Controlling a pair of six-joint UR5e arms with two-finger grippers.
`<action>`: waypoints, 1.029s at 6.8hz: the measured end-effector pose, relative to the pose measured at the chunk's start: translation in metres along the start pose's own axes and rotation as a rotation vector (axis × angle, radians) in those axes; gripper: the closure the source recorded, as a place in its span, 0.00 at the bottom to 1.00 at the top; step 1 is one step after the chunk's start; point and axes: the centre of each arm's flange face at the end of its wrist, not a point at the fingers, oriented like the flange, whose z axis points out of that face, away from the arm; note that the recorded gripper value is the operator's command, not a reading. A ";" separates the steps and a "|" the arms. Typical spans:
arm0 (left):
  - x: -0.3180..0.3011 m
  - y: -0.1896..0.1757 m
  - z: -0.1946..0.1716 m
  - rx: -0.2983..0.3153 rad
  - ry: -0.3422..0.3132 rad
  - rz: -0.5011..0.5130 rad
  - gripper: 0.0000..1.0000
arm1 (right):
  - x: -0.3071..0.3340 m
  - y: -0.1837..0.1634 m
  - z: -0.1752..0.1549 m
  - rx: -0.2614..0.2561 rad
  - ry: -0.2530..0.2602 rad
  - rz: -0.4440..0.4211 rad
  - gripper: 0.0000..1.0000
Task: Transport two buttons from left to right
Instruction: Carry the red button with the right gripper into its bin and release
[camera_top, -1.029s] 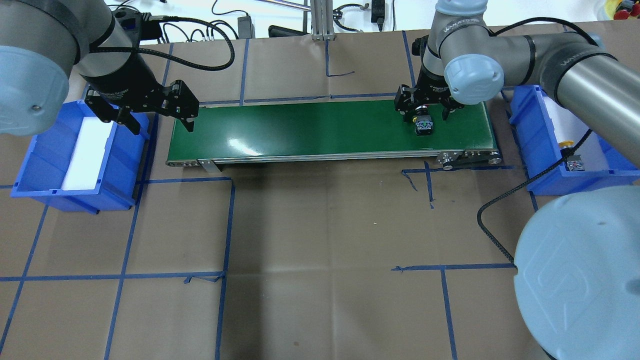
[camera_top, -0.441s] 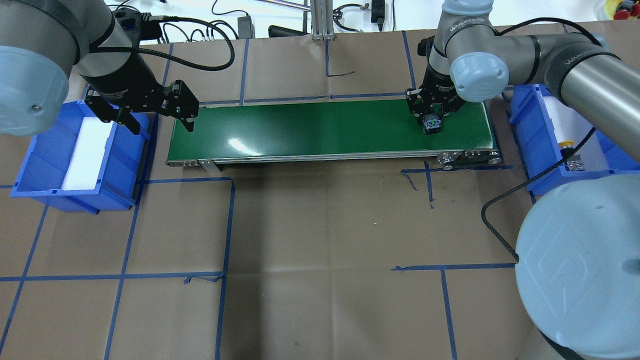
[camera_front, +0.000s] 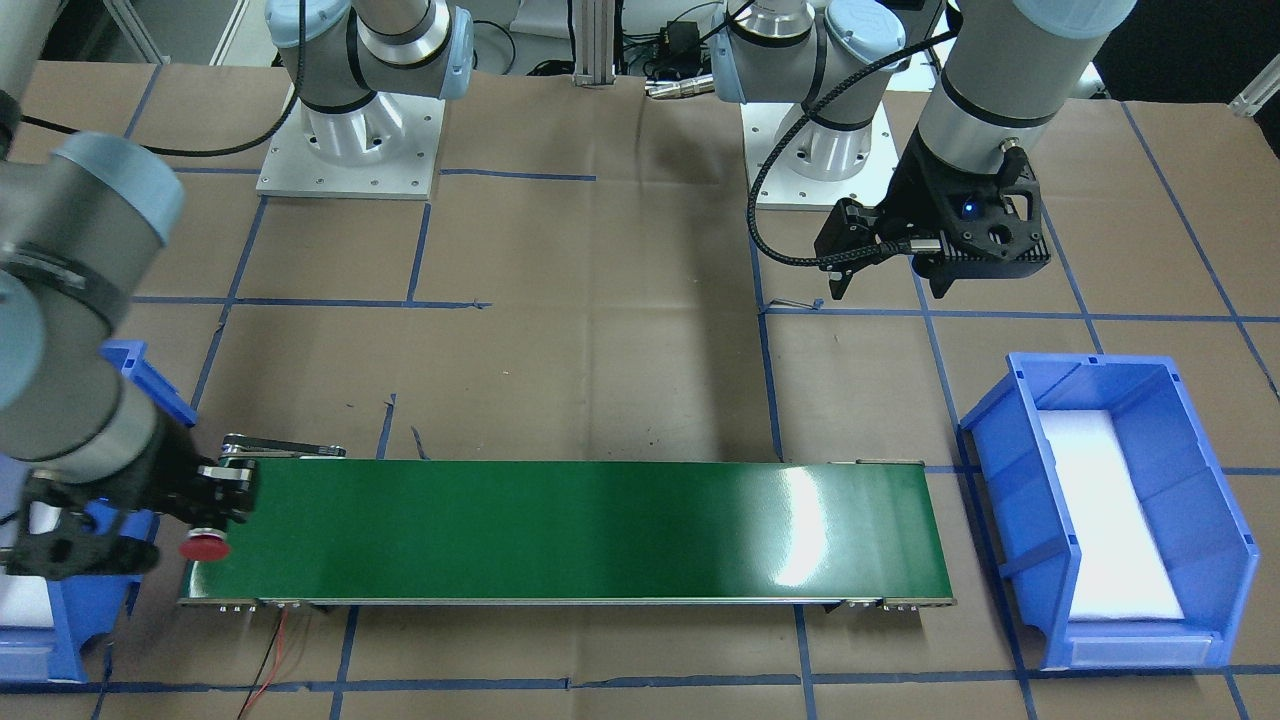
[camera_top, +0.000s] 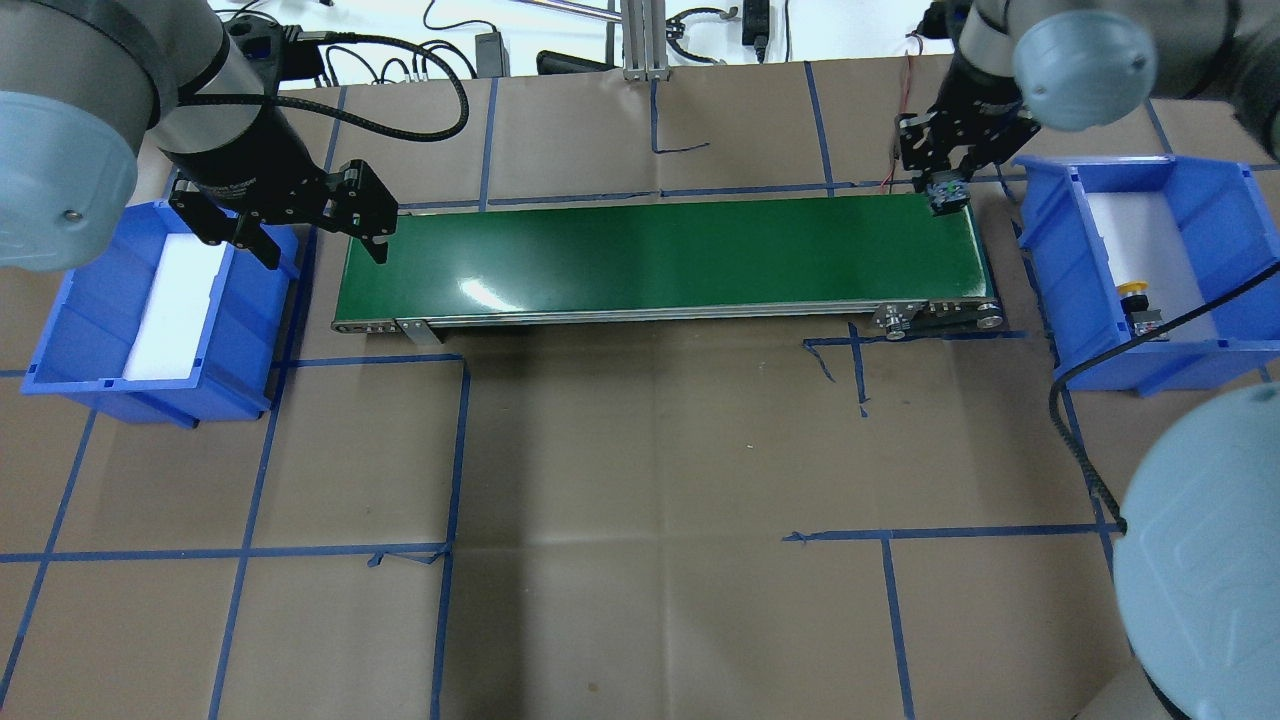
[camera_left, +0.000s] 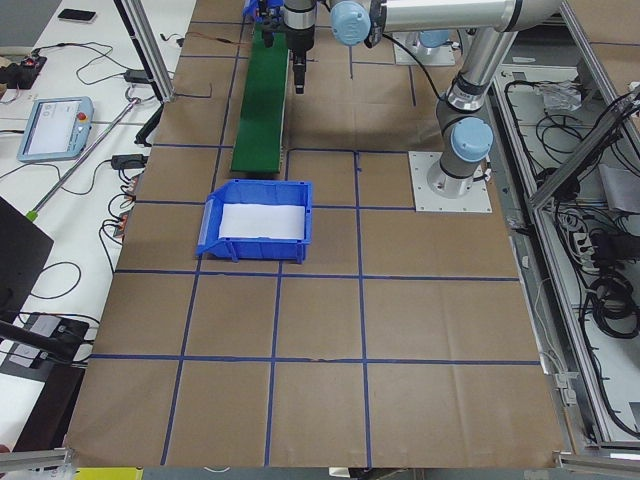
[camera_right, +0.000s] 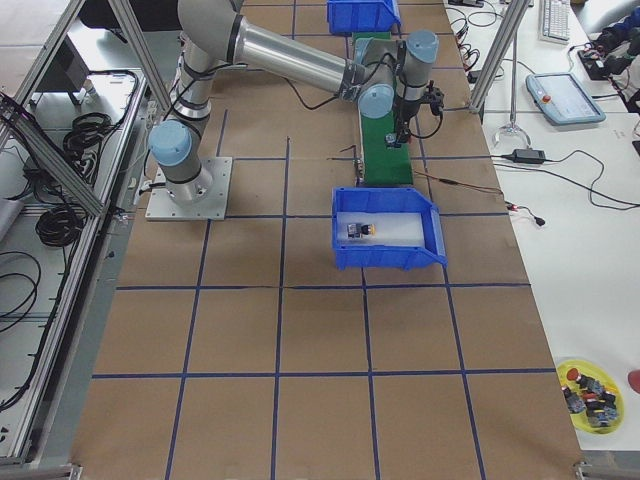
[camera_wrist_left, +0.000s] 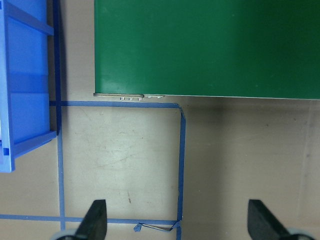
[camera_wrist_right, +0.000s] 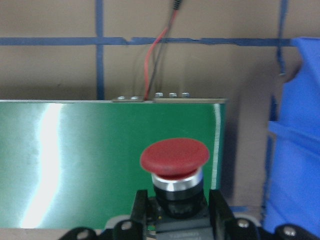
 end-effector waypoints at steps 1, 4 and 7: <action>0.000 0.000 0.000 0.000 0.000 0.000 0.00 | 0.063 0.004 -0.037 -0.001 -0.001 -0.009 0.96; 0.000 0.000 0.000 -0.001 0.000 0.000 0.00 | 0.223 0.011 -0.016 -0.026 -0.024 -0.061 0.96; 0.000 0.000 0.001 -0.002 0.000 0.001 0.00 | 0.234 0.010 0.059 0.078 -0.008 -0.045 0.96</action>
